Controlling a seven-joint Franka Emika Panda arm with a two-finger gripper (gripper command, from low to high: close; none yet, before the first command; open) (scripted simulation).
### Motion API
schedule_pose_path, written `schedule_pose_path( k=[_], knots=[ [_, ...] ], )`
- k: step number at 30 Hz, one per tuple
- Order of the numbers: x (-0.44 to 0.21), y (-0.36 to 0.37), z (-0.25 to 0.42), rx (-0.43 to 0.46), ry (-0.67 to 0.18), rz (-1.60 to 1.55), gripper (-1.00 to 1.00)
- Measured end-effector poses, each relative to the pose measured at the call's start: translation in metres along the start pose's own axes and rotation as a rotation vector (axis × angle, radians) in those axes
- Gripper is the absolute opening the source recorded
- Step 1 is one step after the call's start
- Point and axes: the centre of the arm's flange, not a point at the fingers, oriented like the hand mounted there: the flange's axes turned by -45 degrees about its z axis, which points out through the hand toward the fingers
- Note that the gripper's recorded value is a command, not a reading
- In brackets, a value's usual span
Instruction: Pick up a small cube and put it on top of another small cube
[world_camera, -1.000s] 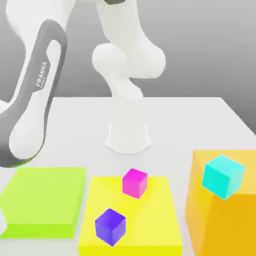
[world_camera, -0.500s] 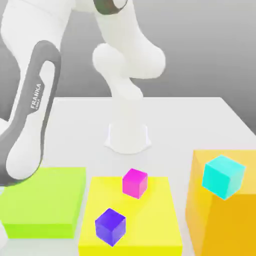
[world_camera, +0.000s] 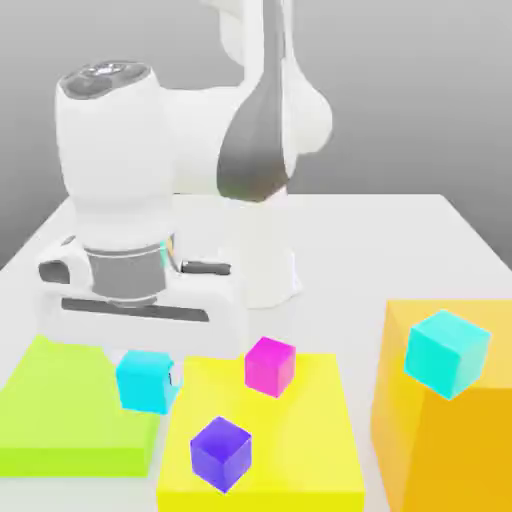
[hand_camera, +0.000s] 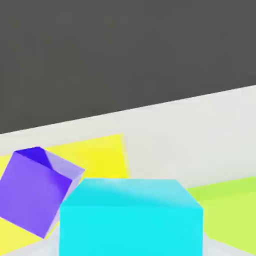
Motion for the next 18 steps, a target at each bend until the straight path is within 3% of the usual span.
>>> schedule_pose_path(
  k=[9, 14, 15, 18],
  knots=[
    [-0.100, -0.069, -0.010, -0.019, -0.002, -0.127, -1.00],
    [-0.107, -0.073, 0.041, -0.024, -0.002, -0.138, -1.00],
    [-0.108, -0.072, 0.049, -0.024, -0.002, -0.139, 1.00],
    [-0.108, -0.072, 0.049, -0.024, -0.002, -0.139, 1.00]
  ],
)
